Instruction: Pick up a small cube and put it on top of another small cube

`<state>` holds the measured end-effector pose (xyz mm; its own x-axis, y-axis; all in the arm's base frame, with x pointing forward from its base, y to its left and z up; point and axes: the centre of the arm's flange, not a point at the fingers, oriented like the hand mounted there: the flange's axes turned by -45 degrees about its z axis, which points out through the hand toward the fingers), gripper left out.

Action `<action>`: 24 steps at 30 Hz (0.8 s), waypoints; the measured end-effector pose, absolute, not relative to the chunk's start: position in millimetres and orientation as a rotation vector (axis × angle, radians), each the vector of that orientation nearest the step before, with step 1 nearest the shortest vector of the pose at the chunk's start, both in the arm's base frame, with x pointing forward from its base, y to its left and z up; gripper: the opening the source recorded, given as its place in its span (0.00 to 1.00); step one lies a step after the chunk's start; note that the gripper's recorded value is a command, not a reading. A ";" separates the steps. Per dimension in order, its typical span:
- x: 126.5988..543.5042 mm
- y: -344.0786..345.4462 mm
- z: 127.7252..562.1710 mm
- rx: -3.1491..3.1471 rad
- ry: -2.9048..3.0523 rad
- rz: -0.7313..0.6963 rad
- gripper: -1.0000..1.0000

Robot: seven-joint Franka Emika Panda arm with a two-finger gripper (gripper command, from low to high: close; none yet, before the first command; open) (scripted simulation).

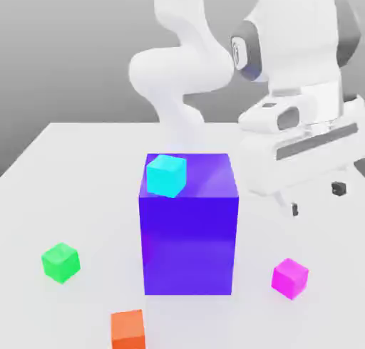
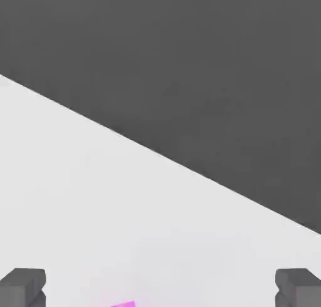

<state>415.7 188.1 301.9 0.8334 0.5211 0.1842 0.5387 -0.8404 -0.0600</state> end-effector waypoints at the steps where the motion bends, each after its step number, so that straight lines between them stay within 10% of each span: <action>1: 407.4 194.8 283.4 -2.906 -0.888 -0.204 0.50; 12: 361.0 206.7 137.9 -2.937 -1.119 -0.004 0.50; 13: 360.1 206.4 130.1 -2.937 -1.118 -0.002 0.00; 24: 361.6 207.1 164.1 -2.939 -1.121 -0.006 0.00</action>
<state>361.6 207.1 164.1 0.7458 0.6662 0.0020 0.6662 -0.7458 0.0048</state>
